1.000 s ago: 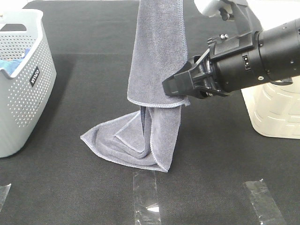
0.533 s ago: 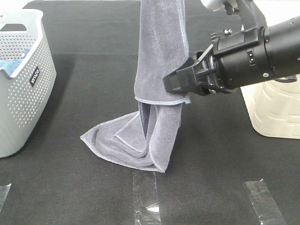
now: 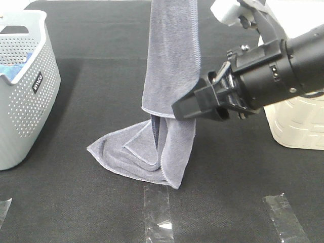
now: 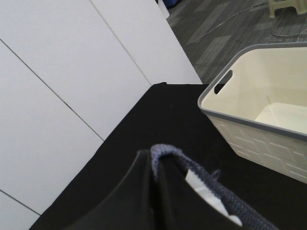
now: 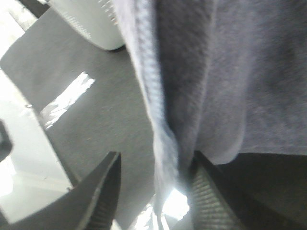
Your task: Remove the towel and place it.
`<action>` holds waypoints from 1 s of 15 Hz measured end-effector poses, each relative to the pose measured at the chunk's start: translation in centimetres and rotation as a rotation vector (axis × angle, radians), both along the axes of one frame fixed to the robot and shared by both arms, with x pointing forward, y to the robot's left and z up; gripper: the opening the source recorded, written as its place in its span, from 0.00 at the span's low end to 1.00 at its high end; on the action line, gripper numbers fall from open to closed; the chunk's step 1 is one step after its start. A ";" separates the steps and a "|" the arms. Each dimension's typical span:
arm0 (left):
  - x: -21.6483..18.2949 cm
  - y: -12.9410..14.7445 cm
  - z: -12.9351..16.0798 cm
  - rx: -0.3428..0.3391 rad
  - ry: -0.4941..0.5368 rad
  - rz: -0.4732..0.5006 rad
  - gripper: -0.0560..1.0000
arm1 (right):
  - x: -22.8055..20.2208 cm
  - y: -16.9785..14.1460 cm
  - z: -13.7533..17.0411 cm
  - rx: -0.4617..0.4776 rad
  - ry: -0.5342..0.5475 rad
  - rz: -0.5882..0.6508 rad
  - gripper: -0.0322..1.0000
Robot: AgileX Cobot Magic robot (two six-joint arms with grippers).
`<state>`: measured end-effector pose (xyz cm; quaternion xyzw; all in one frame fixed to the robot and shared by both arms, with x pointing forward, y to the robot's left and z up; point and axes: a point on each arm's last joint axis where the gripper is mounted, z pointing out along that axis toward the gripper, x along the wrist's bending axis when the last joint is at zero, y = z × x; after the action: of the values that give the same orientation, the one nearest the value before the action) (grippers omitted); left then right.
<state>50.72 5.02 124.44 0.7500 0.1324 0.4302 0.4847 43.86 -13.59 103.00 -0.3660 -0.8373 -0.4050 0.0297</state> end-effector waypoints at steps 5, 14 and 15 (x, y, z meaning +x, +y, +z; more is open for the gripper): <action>0.0 0.0 0.0 0.000 0.000 0.000 0.05 | -1.2 -0.4 1.5 0.035 0.009 0.012 0.47; 0.0 0.0 0.0 0.000 0.000 0.000 0.05 | 2.5 0.2 -3.7 -0.072 0.136 -0.220 0.76; 0.0 0.0 0.0 0.000 0.000 0.000 0.05 | 2.9 0.1 -3.7 -0.068 0.106 -0.251 0.76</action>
<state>50.72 5.02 124.44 0.7500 0.1324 0.4302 0.4847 46.77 -13.50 99.35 -0.4897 -0.7954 -0.3569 0.0104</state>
